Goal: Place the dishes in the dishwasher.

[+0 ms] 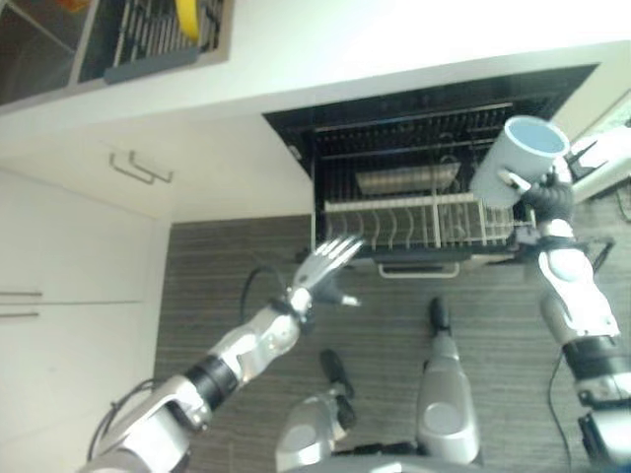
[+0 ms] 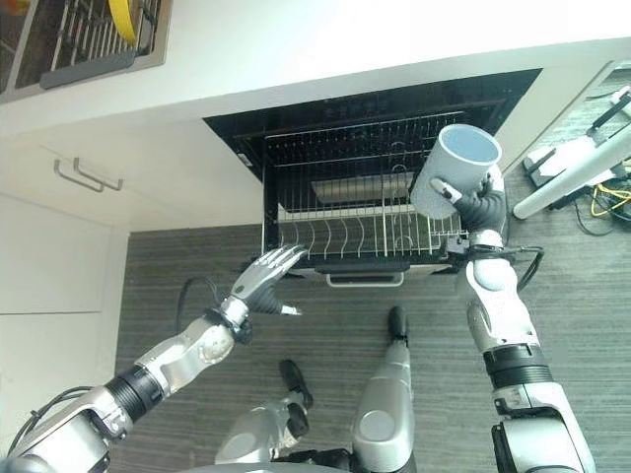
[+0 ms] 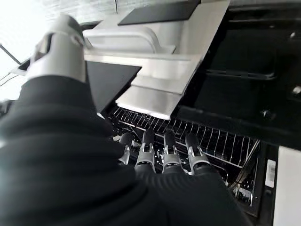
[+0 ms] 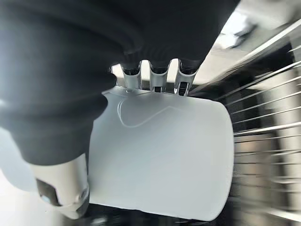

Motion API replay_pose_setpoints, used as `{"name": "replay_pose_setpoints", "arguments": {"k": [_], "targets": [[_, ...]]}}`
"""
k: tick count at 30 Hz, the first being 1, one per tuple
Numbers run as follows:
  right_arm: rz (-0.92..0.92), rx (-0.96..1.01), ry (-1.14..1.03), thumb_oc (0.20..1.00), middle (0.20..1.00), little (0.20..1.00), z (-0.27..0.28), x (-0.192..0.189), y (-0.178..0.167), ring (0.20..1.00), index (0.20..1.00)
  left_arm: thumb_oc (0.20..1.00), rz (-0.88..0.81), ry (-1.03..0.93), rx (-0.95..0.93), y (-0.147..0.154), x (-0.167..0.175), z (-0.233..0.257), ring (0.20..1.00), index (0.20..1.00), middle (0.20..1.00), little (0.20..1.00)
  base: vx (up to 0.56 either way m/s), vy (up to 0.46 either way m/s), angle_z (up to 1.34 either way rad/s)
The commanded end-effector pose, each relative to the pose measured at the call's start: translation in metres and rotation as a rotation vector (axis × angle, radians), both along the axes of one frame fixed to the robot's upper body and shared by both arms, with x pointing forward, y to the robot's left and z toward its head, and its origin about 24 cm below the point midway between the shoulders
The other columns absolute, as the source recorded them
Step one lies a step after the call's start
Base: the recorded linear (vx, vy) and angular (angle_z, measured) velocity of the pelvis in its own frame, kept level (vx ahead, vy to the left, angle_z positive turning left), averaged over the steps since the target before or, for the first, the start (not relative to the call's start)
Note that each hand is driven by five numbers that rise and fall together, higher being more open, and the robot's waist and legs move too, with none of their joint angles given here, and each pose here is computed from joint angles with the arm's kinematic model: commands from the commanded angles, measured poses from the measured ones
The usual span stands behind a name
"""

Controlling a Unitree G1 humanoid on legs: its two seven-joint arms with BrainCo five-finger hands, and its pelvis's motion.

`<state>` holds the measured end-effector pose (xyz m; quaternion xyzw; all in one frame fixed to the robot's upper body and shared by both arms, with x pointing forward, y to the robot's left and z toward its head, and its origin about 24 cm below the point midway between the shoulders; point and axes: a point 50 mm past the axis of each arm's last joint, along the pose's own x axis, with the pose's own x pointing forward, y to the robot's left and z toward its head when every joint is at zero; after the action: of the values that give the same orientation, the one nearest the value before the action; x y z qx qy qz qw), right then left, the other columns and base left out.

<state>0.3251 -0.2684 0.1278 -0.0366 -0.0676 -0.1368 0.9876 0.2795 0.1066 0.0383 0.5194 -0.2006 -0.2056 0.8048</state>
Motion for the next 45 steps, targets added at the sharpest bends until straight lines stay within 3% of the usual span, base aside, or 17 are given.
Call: {"name": "replay_pose_setpoints", "arguments": {"k": [1,10,19,45], "targets": [[0.045,0.04,-0.03,0.2,0.2,0.2,0.016,0.001,-0.007,0.2,0.2,1.0,-0.045,0.013,0.089,0.012,-0.012,-0.007,1.0,1.0,1.0,1.0,-0.04,-0.128,0.07],[-0.028,0.087,0.157,0.2,0.2,0.2,0.017,0.015,-0.041,0.2,0.2,1.0,-0.062,0.025,0.254,0.024,-0.012,-0.015,1.0,1.0,1.0,1.0,-0.02,-0.07,0.11],[-0.116,0.071,0.135,0.2,0.2,0.2,0.057,0.035,-0.067,0.2,0.2,1.0,-0.135,-0.014,0.289,0.017,-0.016,-0.01,1.0,1.0,1.0,1.0,-0.01,-0.017,0.13],[-0.186,-0.094,0.243,0.2,0.2,0.2,0.088,0.065,-0.051,0.2,0.2,1.0,-0.176,-0.126,0.288,0.009,-0.025,-0.008,1.0,1.0,1.0,1.0,-0.02,0.01,0.02]]}}
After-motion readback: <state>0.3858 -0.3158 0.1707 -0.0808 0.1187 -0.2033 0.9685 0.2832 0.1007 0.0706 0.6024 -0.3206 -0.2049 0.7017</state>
